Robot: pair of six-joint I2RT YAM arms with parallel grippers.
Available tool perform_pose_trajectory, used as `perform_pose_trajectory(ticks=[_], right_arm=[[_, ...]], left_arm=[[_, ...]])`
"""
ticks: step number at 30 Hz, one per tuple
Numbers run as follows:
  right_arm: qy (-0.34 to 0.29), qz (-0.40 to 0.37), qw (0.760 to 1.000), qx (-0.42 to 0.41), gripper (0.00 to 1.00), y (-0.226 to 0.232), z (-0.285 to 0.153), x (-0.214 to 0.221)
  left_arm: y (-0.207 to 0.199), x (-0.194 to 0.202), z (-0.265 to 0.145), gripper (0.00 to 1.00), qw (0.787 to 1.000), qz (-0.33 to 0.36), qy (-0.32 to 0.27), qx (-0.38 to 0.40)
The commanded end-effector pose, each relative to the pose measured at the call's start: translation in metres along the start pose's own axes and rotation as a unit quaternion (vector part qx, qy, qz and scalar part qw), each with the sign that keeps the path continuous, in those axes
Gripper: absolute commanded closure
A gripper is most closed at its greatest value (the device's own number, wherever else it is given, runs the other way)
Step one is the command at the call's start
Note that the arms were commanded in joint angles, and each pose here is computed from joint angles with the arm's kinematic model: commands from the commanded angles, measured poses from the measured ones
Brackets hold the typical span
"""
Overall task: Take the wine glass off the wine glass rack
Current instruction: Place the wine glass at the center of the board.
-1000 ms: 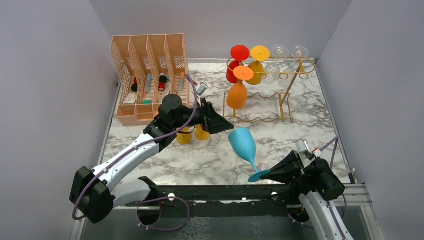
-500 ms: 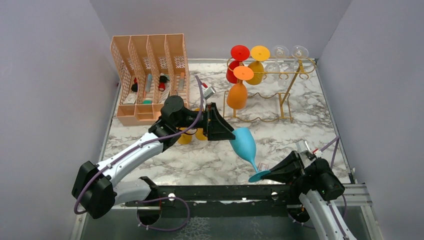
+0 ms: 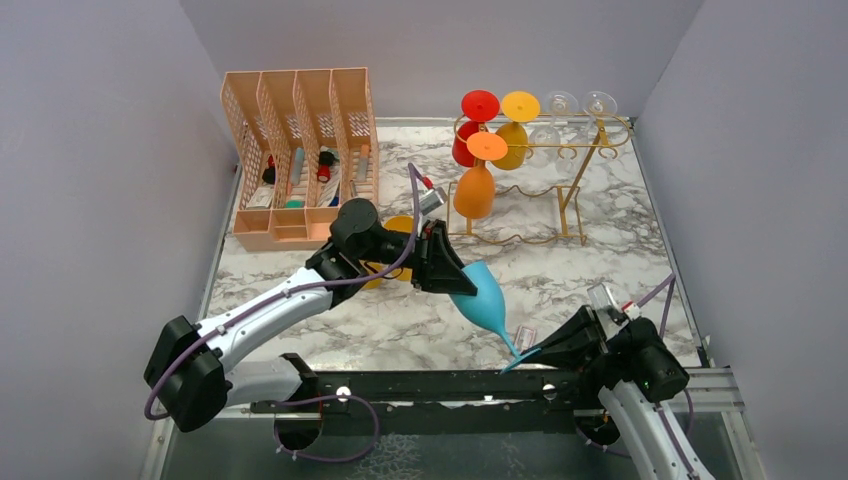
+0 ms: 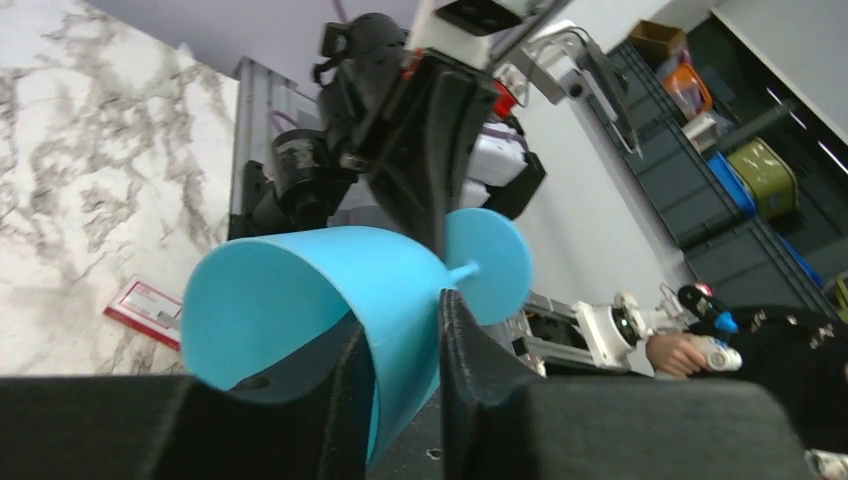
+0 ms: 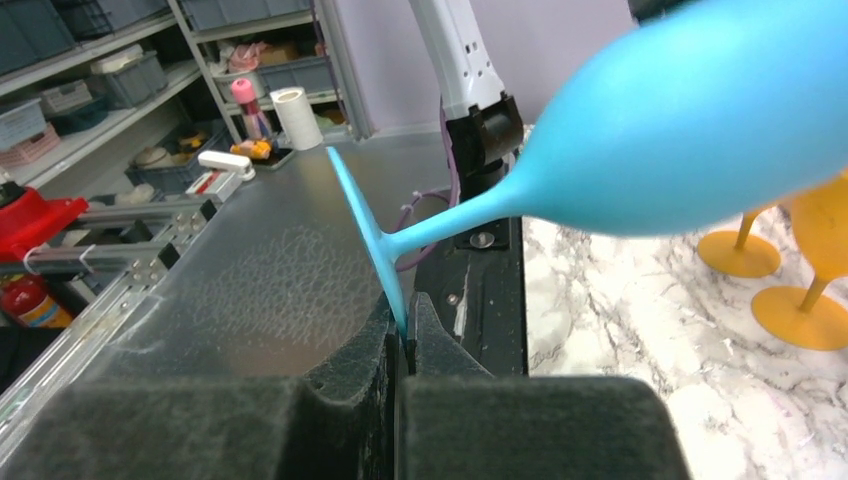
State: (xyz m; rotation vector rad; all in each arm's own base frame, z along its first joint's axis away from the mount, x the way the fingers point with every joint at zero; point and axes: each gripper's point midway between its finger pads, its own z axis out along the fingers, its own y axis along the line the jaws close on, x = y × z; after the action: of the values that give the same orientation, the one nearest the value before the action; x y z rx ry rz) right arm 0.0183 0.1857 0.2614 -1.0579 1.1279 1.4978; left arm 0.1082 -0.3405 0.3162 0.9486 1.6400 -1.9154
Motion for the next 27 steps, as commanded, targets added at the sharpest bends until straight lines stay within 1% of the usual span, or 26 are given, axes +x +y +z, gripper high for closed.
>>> perform_pose_trajectory(ticks=[1,3,4,7,10,13,15,17,19,22,25,27], right_arm=[[-0.003,0.012,1.0,0.015,0.98,-0.012,-0.001,0.004],[-0.003,0.019,1.0,0.02,0.94,-0.015,-0.001,0.005],[-0.003,0.028,0.999,0.024,0.93,-0.018,-0.001,0.005],[-0.003,0.041,0.999,0.034,0.85,-0.024,-0.001,0.004],[-0.001,0.058,0.997,0.05,0.71,-0.033,-0.001,0.003],[-0.001,0.084,0.993,0.088,0.58,-0.051,-0.001,0.001],[0.0,0.102,0.988,0.115,0.5,-0.061,-0.002,0.0],[0.002,0.113,0.986,0.126,0.45,-0.064,-0.003,0.001],[0.004,0.119,0.984,0.131,0.41,-0.064,-0.003,0.0],[0.004,0.129,0.98,0.15,0.36,-0.067,-0.004,-0.001],[0.003,0.137,0.975,0.173,0.34,-0.073,-0.006,0.0],[0.0,0.144,0.971,0.193,0.34,-0.078,-0.009,0.001]], left_arm=[[-0.03,-0.001,0.001,0.85,0.997,0.053,0.013,0.047],[-0.03,0.0,0.001,0.96,0.998,0.051,0.013,0.046],[-0.031,0.0,0.001,1.0,0.997,0.052,0.013,0.047],[-0.03,0.0,0.0,1.0,0.997,0.055,0.012,0.046],[-0.029,0.002,-0.004,1.0,0.998,0.053,0.013,0.043],[-0.022,0.002,-0.014,1.0,0.998,0.052,0.013,0.023],[-0.005,0.003,-0.023,1.0,0.998,0.057,0.015,-0.034],[0.015,0.006,-0.033,1.0,0.991,0.058,0.021,-0.114],[0.027,0.009,-0.043,1.0,0.983,0.057,0.029,-0.171],[0.032,0.014,-0.055,1.0,0.975,0.054,0.036,-0.215],[0.036,0.015,-0.065,1.0,0.966,0.054,0.031,-0.25],[0.044,0.02,-0.073,1.0,0.958,0.039,0.032,-0.284]])
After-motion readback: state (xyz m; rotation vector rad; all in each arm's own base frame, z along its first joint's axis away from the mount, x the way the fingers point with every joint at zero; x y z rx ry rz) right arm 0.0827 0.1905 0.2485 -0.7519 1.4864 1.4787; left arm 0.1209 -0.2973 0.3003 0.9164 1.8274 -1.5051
